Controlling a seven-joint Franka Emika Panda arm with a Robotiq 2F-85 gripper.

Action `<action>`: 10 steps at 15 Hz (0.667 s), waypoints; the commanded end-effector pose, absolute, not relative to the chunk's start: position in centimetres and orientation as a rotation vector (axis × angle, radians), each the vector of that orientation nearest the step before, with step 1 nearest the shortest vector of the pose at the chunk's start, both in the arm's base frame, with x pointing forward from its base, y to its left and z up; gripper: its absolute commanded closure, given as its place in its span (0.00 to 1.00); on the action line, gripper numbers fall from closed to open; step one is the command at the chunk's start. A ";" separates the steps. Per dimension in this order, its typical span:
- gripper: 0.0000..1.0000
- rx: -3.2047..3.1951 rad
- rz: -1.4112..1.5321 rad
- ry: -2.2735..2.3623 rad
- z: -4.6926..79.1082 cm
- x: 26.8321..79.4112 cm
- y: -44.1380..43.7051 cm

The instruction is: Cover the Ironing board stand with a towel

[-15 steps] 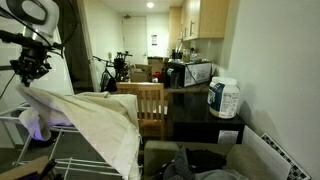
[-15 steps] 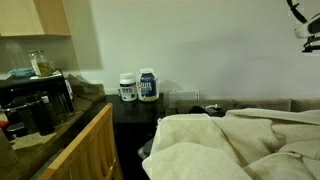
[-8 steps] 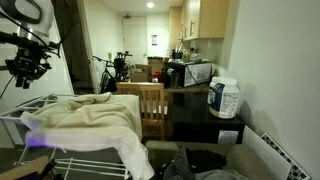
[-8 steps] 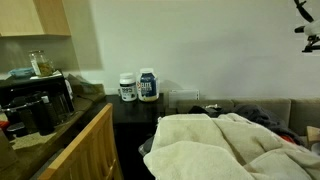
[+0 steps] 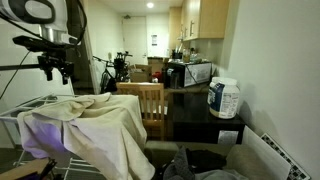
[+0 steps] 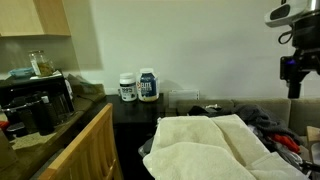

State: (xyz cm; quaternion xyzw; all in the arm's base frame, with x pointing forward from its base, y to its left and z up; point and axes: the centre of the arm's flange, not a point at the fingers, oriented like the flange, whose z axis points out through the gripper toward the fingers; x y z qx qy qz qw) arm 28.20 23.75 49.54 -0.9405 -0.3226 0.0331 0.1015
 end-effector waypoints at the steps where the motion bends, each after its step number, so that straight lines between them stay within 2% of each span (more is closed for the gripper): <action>1: 0.00 -2.831 -0.018 -0.854 47.8 30.4 20.3; 10: 0.00 -2.995 -0.212 -0.454 44.4 37.7 11.8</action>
